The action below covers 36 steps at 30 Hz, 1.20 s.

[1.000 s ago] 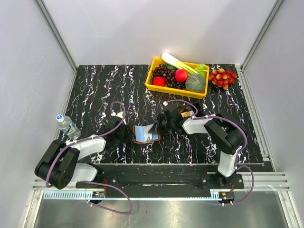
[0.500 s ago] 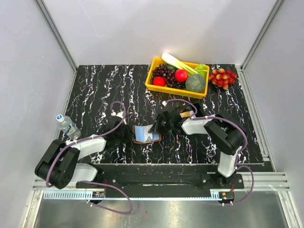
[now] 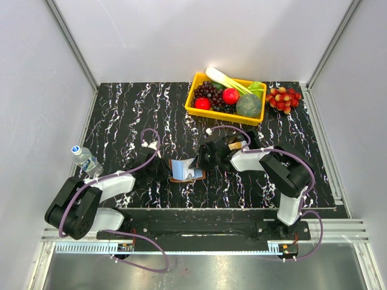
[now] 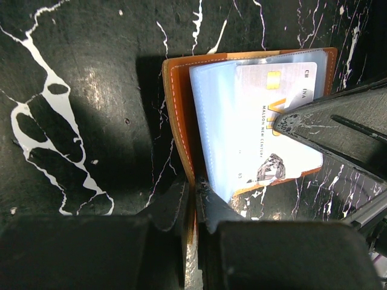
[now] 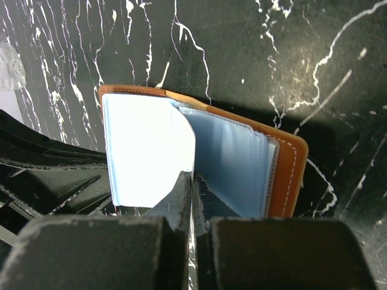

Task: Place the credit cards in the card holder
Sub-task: Insert the credit card into the card holder.

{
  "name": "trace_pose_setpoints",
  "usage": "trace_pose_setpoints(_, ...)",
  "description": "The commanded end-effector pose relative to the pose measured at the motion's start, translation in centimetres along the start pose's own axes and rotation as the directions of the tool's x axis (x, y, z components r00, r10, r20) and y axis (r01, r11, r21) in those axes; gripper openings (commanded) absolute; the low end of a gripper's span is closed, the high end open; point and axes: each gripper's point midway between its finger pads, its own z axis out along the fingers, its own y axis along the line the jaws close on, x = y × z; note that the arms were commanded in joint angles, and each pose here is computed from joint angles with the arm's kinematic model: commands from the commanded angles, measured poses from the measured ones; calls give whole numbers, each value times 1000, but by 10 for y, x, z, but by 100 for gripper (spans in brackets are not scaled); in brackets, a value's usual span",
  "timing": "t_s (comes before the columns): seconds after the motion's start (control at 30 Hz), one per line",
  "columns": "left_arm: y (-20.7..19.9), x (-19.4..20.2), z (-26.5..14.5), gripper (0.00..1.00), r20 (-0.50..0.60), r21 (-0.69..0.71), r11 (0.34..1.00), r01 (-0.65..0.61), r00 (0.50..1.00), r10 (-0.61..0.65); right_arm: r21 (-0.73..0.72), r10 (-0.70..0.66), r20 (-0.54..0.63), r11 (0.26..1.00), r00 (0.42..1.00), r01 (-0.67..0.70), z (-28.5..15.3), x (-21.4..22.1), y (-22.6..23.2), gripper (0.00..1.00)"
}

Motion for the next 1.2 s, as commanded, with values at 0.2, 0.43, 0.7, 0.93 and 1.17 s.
trace_pose_setpoints(0.2, 28, 24, 3, 0, -88, -104, 995, -8, 996, -1, 33, 6, -118, 999, 993, -2, 20, 33, -16, 0)
trace_pose_setpoints(0.43, 30, 23, 4, 0, -79, -116, 993, 9, 997, -19, -83, 12, -198, 996, 980, -28, 12, 43, 8, 0)
trace_pose_setpoints(0.7, 32, 23, 4, 0, -79, -126, 992, 2, 997, -12, -12, 24, -171, 1000, 985, -26, 10, 32, -13, 0)
trace_pose_setpoints(0.93, 32, 22, 2, 0, -84, -127, 992, -21, 996, 10, 40, -32, -61, 999, 998, 34, 2, -11, -38, 0)
trace_pose_setpoints(1.17, 32, 22, 4, 0, -93, -132, 991, -32, 995, 19, 39, -90, -31, 995, 995, 91, 6, -24, -36, 0)
